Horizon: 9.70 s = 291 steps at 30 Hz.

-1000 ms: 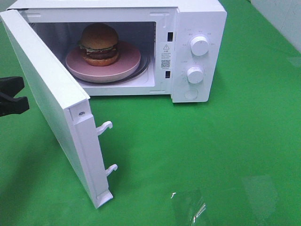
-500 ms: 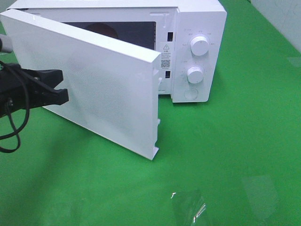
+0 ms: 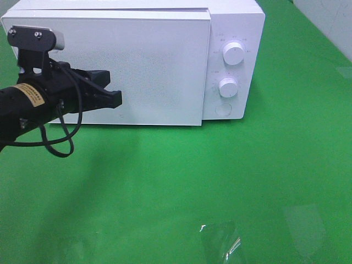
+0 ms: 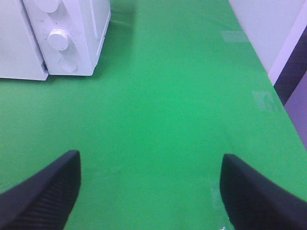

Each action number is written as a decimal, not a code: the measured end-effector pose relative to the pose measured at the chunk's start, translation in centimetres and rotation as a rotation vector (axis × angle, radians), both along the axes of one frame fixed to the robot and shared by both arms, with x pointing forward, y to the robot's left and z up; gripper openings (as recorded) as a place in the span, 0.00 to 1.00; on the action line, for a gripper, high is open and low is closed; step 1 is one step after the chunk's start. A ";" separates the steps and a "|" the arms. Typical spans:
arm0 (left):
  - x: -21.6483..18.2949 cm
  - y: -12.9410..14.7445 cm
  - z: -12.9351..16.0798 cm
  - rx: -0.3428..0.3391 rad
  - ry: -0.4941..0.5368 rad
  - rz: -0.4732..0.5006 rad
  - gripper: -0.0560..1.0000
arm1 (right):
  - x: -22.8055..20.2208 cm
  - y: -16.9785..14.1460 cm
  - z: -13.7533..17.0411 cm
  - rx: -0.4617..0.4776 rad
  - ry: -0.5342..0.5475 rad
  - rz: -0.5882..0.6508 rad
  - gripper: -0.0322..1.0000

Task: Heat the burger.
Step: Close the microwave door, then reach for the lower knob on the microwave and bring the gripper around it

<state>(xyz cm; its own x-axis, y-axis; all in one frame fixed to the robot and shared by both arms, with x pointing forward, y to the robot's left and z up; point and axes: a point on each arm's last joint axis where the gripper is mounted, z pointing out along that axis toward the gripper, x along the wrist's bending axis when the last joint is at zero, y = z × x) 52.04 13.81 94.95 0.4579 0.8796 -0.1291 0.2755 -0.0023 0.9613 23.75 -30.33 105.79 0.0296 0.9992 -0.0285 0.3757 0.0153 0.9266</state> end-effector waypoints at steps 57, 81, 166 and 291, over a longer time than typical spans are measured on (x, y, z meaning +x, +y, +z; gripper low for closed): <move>6.7 -8.9 0.1 0.105 0.034 -0.075 0.05 | 0.0 0.0 0.0 0.000 0.000 -0.001 0.77; 0.4 -7.2 3.1 0.208 0.295 -0.167 0.91 | 0.0 0.0 0.0 0.000 0.000 -0.001 0.77; -24.7 15.7 10.3 0.293 0.436 0.317 0.99 | 0.0 0.0 0.0 0.000 0.000 -0.001 0.77; -29.1 15.8 10.7 0.226 0.163 0.342 0.99 | 21.0 1.0 -0.7 -0.040 -0.211 0.092 0.77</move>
